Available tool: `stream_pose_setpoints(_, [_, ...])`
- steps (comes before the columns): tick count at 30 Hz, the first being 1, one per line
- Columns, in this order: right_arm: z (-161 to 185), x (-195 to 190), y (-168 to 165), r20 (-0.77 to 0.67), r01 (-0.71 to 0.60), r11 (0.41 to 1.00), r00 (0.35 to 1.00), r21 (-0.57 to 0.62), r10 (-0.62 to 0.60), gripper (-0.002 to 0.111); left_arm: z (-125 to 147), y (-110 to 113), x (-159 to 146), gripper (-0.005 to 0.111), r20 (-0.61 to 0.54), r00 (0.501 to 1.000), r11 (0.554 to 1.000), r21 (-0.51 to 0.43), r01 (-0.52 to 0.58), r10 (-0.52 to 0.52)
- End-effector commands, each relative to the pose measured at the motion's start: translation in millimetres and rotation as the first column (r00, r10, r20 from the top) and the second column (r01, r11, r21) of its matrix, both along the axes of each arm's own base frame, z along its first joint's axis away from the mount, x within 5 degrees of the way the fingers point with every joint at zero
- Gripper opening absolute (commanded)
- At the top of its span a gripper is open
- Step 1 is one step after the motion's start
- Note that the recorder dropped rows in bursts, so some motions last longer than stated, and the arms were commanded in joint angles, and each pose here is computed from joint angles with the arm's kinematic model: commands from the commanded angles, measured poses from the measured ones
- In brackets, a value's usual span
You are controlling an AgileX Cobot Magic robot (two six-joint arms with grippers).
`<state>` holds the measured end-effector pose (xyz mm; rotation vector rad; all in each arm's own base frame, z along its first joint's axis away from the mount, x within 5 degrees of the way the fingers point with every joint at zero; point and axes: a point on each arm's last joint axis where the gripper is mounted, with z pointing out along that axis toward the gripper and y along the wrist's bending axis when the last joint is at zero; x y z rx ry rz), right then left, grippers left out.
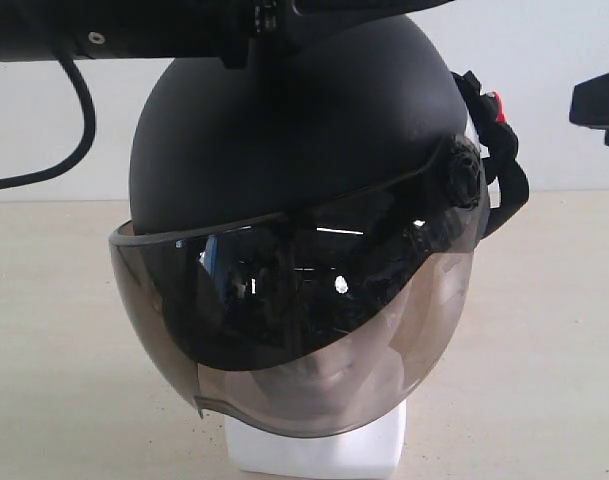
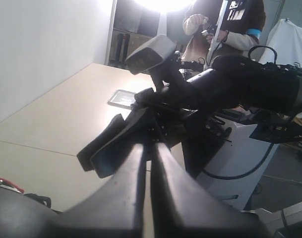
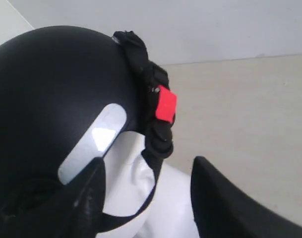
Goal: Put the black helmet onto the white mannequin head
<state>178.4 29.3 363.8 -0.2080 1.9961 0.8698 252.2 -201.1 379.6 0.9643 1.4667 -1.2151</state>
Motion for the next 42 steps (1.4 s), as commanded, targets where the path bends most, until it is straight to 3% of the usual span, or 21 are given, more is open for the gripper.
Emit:
stream_pose_setpoints(1, [-2,-3,15,-0.014,-0.065,0.998,0.998,-0.018,0.065,0.039,-41,-5,10,0.004,-0.162,0.986,0.99,0.141,-0.023,0.046])
stream_pose_setpoints(8, [-20,11,26,-0.138,-0.058,0.996,0.989,-0.066,0.048,0.05,-41,-5,10,0.004,-0.162,0.986,0.99,0.141,-0.023,0.046])
stream_pose_setpoints(13, [-38,31,27,-0.222,-0.06,0.997,0.974,-0.055,0.046,0.05,-41,-5,10,0.004,-0.166,0.985,0.991,0.134,-0.025,0.047])
stream_pose_setpoints(15, [-44,38,26,-0.242,-0.045,0.997,0.97,-0.055,0.031,0.042,-40,-6,10,0.004,-0.169,0.984,0.991,0.128,-0.026,0.048])
stream_pose_setpoints(17, [-52,46,26,-0.285,-0.056,0.998,0.958,-0.038,0.043,0.017,-40,-6,10,0.004,-0.169,0.984,0.991,0.128,-0.026,0.048])
stream_pose_setpoints(19, [-55,49,28,-0.28,-0.083,0.996,0.957,-0.03,0.072,0.0,-40,-6,11,0.004,-0.167,0.985,0.992,0.127,-0.026,0.048])
stream_pose_setpoints(22, [-51,49,31,-0.237,-0.115,0.993,0.965,-0.006,0.11,0.0,-40,-5,11,0.004,-0.166,0.985,0.991,0.129,-0.033,0.055])
stream_pose_setpoints(28, [-51,53,28,-0.209,-0.065,0.998,0.976,-0.028,0.057,0.0,-39,-5,10,0.004,-0.165,0.985,0.991,0.127,-0.03,0.051])
stream_pose_setpoints(42, [-57,59,18,-0.22,0.036,0.992,0.974,-0.122,-0.062,0.0,6,16,-18,0.004,-0.007,0.99,0.981,0.131,-0.142,0.144])
